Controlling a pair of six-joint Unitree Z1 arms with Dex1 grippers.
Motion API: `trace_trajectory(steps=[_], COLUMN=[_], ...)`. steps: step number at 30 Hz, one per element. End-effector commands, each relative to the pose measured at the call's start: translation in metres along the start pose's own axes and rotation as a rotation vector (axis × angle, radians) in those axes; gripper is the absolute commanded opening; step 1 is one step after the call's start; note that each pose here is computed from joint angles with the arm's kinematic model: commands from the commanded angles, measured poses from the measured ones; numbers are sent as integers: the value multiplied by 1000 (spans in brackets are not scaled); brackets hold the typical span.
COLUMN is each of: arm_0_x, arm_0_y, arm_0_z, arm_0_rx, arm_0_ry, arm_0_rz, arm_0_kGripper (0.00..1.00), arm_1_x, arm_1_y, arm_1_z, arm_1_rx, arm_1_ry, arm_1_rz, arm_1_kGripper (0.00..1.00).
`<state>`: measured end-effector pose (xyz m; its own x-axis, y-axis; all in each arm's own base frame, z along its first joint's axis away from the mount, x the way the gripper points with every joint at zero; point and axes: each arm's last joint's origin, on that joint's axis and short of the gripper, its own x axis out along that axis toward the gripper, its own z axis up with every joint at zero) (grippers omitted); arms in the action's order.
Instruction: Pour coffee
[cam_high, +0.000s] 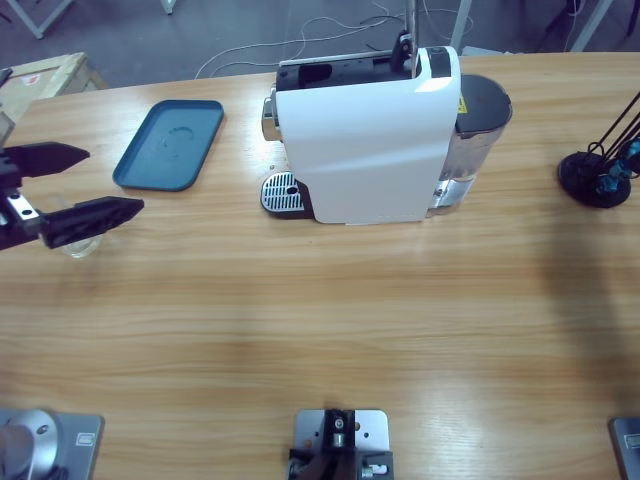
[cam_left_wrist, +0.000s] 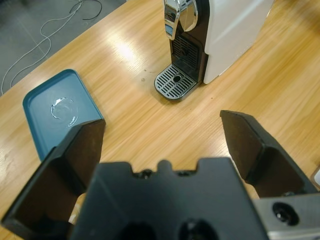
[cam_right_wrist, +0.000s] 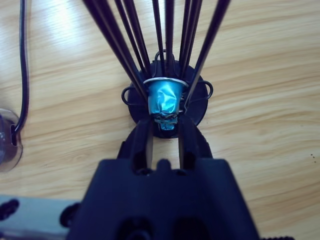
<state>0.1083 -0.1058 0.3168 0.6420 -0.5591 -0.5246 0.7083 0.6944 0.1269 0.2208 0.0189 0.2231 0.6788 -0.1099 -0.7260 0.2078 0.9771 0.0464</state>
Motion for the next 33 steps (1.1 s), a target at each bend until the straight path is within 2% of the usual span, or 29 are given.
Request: trace_trajectory(steps=[1, 2, 3, 4, 14, 15, 16, 19, 20, 21, 24, 25, 26, 33], arm_0_x=[-7, -8, -8, -8, -8, -8, -8, -10, -11, -11, -11, -11, -11, -10], arm_0_y=[-1, -1, -1, -1, -1, -1, -1, -1, -1, -1, -1, -1, -1, -1], arm_0_z=[-11, -11, -12, -12, -13, -13, -14, -16, -17, -17, -17, -17, -17, -20], arm_0_rx=[-14, -15, -16, -17, -29, -30, -32, -37, -38, -39, -40, -40, -40, -41], arm_0_ry=[5, 5, 6, 6, 7, 7, 6, 5, 3, 2, 1, 1, 1, 10], arm_0_rz=[12, 12, 12, 12, 12, 12, 12, 12, 13, 13, 13, 13, 13, 14], arm_0_kGripper=[991, 991, 991, 991, 991, 991, 991, 991, 991, 991, 991, 991, 991, 991], arm_1_x=[12, 12, 12, 12, 18, 18, 19, 20, 21, 21, 22, 22, 21, 7], arm_1_y=[-5, -5, -4, -4, -3, -4, -4, -6, -6, -6, -6, -6, -6, -7], arm_1_z=[-3, -3, -3, -3, -1, -1, -1, 0, 1, 1, 1, 1, 2, 7], arm_1_rx=[25, 33, 35, 37, 37, 38, 40, 45, 44, 42, 42, 42, 42, 40], arm_1_ry=[24, 23, 24, 24, 34, 35, 35, 34, 33, 33, 34, 33, 31, 5], arm_1_rz=[-15, -17, -17, -18, -19, -18, -18, -15, -13, -12, -12, -12, -11, -6], arm_1_kGripper=[186, 205, 352, 447, 423, 391, 307, 295, 260, 175, 154, 76, 46, 0])
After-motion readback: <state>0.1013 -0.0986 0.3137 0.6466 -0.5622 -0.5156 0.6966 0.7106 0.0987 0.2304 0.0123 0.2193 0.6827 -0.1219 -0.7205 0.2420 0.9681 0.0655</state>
